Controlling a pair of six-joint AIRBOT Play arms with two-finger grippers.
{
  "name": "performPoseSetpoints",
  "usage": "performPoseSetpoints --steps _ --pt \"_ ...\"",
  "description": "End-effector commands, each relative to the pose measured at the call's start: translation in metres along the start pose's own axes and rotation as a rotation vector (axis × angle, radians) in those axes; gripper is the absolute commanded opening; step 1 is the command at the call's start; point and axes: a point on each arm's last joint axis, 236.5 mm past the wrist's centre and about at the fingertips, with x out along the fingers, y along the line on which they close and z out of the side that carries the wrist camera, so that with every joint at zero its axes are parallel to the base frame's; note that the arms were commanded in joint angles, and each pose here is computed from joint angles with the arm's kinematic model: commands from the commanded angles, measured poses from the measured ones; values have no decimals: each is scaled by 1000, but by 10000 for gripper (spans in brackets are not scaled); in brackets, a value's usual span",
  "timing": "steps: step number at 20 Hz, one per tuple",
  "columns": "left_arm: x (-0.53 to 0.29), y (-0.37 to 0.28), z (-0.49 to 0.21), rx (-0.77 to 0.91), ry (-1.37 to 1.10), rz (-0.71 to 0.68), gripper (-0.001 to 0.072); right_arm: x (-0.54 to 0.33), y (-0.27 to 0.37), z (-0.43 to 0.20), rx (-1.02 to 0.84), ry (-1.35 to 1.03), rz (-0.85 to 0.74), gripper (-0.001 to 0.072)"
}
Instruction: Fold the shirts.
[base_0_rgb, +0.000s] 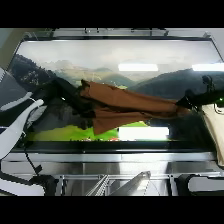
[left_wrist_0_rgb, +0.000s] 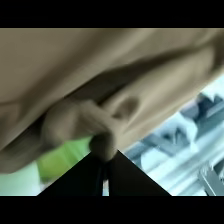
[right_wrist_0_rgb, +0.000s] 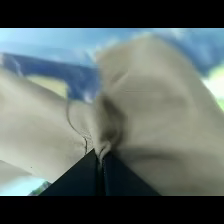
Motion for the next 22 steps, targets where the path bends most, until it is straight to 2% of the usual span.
performPoseSetpoints --steps 1,4,9,10,11,12,13,14,15,18,20,22 --pt "-68 38 33 13 -35 68 15 -5 -13 -82 123 59 -3 22" --pt "-91 63 7 -22 182 64 15 16 -19 -169 223 40 -32 23" --pt "-73 77 -24 -100 305 37 16 10 -19 -168 225 -176 -39 28" --pt "-67 79 -31 -99 331 27 15 8 -12 -160 202 -205 -13 125" --pt "-64 80 -35 -105 347 20 16 5 -6 -151 158 -236 9 328" --pt "-63 78 -36 -106 349 12 19 -1 3 -142 104 -261 27 375" --pt "-66 76 -34 -104 338 4 201 -10 11 -133 53 -279 31 375" --pt "-74 71 -31 -98 308 -9 546 -23 26 -124 -11 -285 45 375" --pt "-85 69 -30 -92 274 1 715 -36 44 -120 -87 -274 67 375" --pt "-117 75 -44 -91 184 75 715 -56 90 -146 -284 -134 142 376" --pt "-125 92 -61 -118 111 147 715 -40 98 -176 -329 -25 162 381" --pt "-117 98 -83 -133 67 142 714 -13 96 -207 -334 74 168 386"
